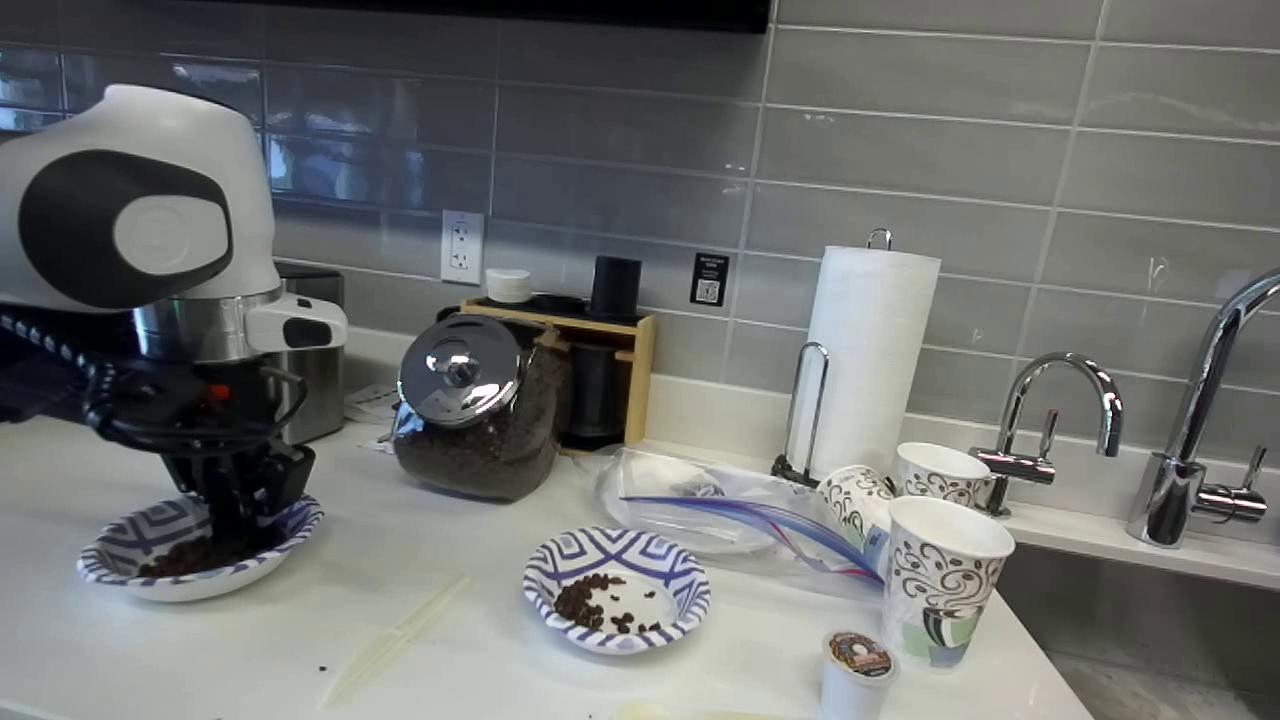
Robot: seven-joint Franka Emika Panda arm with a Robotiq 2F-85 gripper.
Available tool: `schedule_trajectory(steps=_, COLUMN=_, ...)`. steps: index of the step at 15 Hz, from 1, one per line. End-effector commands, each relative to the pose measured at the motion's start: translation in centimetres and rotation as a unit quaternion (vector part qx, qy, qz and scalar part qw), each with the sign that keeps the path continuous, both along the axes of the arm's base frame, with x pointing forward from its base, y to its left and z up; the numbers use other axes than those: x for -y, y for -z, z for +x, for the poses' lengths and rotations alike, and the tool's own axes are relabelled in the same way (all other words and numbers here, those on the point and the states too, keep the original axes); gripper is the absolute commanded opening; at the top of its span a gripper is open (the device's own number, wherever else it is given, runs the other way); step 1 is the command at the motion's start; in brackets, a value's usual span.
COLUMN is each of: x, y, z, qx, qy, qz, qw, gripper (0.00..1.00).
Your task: Pick up the beans in the bowl on the left then place them on the plastic knife and then drop the beans on the knife into the bowl on the right
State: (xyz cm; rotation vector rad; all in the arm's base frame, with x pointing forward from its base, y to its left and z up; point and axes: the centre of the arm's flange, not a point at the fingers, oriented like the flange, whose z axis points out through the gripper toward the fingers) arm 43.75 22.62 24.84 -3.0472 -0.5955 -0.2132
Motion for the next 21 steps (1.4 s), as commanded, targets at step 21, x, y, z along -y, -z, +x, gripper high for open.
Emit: schedule_trajectory(steps=21, x=-0.3, y=-1.2, z=-0.4, qx=0.017, qy=-0.002, qz=0.002, qw=0.9999, gripper=0.08)
